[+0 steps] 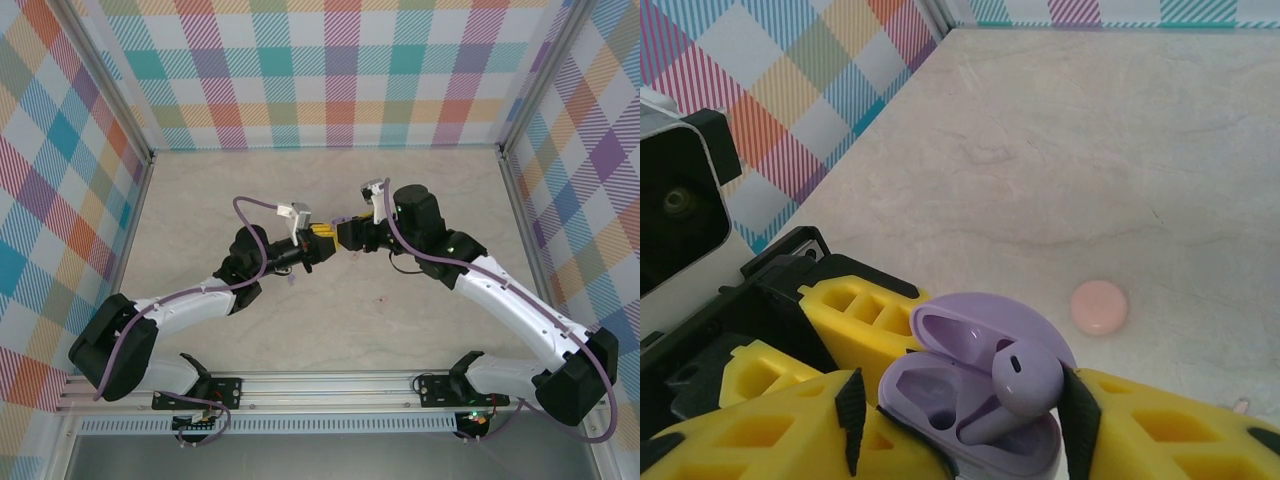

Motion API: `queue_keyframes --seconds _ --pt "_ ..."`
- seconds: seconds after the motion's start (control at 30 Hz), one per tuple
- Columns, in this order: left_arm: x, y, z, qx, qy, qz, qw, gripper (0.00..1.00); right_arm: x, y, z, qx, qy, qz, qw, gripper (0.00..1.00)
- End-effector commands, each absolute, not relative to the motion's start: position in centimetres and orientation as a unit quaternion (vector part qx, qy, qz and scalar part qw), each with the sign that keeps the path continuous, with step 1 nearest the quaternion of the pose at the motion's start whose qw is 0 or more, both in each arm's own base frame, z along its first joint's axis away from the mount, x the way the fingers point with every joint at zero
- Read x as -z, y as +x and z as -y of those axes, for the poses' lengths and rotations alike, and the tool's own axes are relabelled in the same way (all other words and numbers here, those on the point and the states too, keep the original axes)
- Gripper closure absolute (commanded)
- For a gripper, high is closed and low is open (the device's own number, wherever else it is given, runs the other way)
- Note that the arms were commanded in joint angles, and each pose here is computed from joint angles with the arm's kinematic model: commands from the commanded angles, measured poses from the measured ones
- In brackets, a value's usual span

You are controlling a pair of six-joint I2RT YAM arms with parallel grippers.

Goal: Insert the wireless bluetooth earbuds into the charging case

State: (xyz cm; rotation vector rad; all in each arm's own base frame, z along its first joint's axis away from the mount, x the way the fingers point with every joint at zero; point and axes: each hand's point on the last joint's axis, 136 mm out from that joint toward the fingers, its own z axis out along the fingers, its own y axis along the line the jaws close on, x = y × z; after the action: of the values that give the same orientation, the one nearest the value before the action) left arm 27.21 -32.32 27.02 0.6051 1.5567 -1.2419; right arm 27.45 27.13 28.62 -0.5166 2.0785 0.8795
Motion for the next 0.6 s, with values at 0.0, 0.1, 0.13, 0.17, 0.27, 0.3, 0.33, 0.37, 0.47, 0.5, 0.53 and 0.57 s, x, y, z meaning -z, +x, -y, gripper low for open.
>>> queue_keyframes --seconds 0.0,0.1,0.13,0.17,0.27,0.3,0.33,0.37,0.47,0.5,0.53,0.57 --pt "-29.6 26.3 32.5 0.516 0.271 -0.616 0.529 0.82 -31.2 27.1 -26.6 -0.35 -0.2 -0.811 0.423 0.4" --pt "-29.6 26.3 32.5 0.514 0.274 -0.616 0.53 0.82 -31.6 27.0 -26.4 -0.348 -0.198 -0.811 0.427 0.39" --pt "-29.7 26.2 32.5 0.514 0.274 -0.616 0.53 0.82 -31.7 27.0 -26.3 -0.347 -0.197 -0.811 0.428 0.38" --pt "-29.7 26.2 32.5 0.513 0.275 -0.616 0.531 0.82 -31.8 27.0 -26.2 -0.346 -0.196 -0.811 0.429 0.37" --pt "-29.7 26.2 32.5 0.514 0.276 -0.615 0.53 0.82 -31.7 26.9 -26.2 -0.345 -0.196 -0.813 0.427 0.38" --pt "-29.7 26.2 32.5 0.514 0.276 -0.615 0.531 0.82 -31.7 26.9 -26.3 -0.348 -0.197 -0.812 0.426 0.38" --pt "-29.8 26.2 32.5 0.515 0.276 -0.614 0.531 0.82 -31.7 26.8 -26.3 -0.35 -0.197 -0.812 0.425 0.38" --pt "-29.7 26.2 32.5 0.515 0.276 -0.614 0.53 0.82 -31.7 26.8 -26.4 -0.351 -0.197 -0.811 0.424 0.38" --pt "-29.5 26.3 32.6 0.514 0.274 -0.617 0.529 0.82 -31.4 27.0 -26.5 -0.35 -0.196 -0.814 0.421 0.38" --pt "-29.4 26.4 32.5 0.513 0.273 -0.62 0.528 0.82 -31.2 27.1 -26.3 -0.345 -0.191 -0.817 0.421 0.38" --pt "-29.1 26.5 32.5 0.508 0.272 -0.624 0.528 0.82 -30.9 27.5 -25.9 -0.335 -0.18 -0.823 0.423 0.38" --pt "-28.8 26.7 32.4 0.503 0.27 -0.63 0.526 0.82 -30.5 27.8 -25.4 -0.319 -0.167 -0.831 0.424 0.39"
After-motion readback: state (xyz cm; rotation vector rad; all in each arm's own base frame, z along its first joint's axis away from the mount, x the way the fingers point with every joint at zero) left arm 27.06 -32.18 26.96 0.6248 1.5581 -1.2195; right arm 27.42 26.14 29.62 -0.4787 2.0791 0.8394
